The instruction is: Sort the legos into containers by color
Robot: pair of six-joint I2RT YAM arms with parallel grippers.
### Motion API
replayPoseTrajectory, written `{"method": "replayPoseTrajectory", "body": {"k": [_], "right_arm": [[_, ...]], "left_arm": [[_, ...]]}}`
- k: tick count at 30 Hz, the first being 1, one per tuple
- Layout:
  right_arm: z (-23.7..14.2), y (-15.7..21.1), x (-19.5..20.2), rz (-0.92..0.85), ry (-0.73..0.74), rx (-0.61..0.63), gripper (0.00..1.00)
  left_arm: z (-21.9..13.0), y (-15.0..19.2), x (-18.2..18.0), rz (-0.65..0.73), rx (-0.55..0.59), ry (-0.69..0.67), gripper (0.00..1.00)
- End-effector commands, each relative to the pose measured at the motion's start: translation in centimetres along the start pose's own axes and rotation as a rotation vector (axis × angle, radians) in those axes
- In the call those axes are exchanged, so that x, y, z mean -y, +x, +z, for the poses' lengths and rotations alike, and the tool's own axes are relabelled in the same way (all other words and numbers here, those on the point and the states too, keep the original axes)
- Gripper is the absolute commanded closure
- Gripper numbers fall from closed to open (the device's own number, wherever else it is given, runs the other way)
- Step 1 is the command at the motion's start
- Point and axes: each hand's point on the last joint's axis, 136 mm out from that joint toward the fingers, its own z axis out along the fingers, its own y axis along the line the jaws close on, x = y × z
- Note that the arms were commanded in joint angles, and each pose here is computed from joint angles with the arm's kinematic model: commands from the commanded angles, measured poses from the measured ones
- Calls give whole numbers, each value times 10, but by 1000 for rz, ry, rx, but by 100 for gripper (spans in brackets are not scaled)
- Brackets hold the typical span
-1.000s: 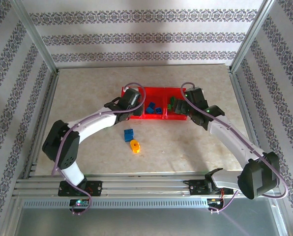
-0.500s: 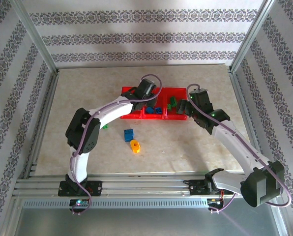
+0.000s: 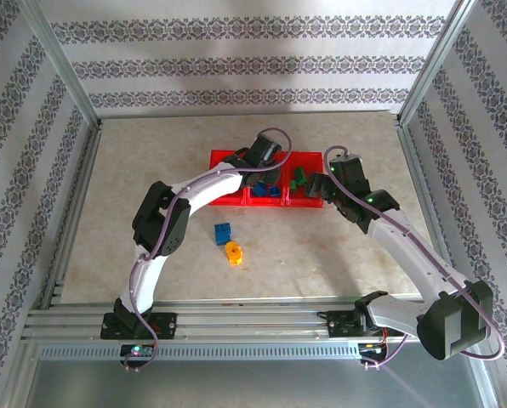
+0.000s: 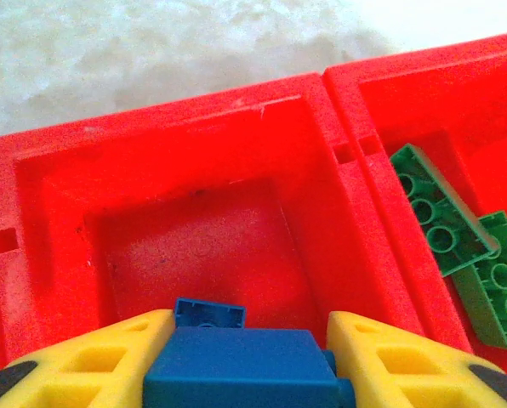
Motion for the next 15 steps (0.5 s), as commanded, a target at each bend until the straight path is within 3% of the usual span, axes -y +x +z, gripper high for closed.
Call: {"method": "replayPoseTrajectory", "body": {"k": [1, 15], "right_arm": [[-2, -2, 3, 35, -9, 15, 5], [-2, -1, 1, 30, -19, 9, 5]], "left_arm": [[4, 4, 10, 46, -32, 4, 55], [-8, -5, 15, 49, 0, -1, 41]]}}
